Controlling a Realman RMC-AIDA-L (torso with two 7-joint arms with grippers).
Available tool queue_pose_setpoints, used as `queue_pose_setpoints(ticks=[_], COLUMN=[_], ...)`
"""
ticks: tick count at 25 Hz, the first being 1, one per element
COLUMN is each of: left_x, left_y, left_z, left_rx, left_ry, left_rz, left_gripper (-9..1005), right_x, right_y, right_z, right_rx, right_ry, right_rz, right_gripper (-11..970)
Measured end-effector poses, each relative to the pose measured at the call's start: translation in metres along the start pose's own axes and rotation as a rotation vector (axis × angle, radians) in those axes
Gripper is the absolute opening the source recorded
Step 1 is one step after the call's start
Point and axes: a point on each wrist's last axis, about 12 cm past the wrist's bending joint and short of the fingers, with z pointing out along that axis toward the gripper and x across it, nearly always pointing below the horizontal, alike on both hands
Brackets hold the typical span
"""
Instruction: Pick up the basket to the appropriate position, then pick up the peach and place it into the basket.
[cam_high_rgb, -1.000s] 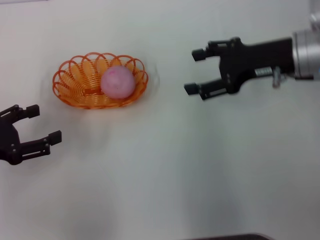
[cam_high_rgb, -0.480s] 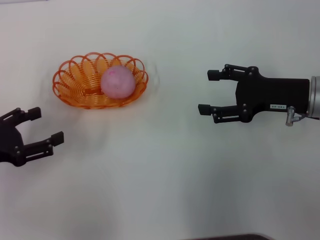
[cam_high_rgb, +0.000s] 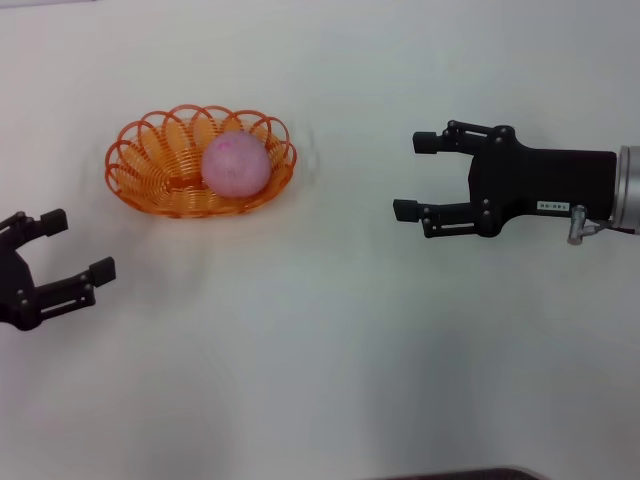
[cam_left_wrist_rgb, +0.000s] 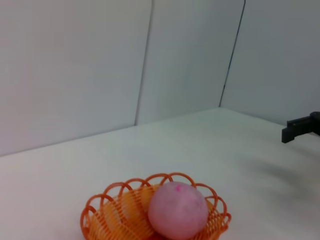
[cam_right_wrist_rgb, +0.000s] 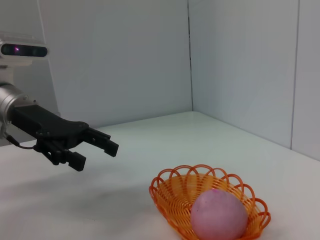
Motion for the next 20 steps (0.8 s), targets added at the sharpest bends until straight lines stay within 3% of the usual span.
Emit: queue_pose_setpoints(ticks=[20], left_x=[-0.0016], left_y=[0.0005], left_z=[0.0003], left_rx=[0.001], left_ry=[-0.008], left_rz=[-0.002], left_gripper=[904], right_x=[-0.0023], right_y=[-0.0005], right_z=[0.0021], right_rx=[-0.007], right_ry=[-0.005], right_rz=[0.005], right_gripper=[917])
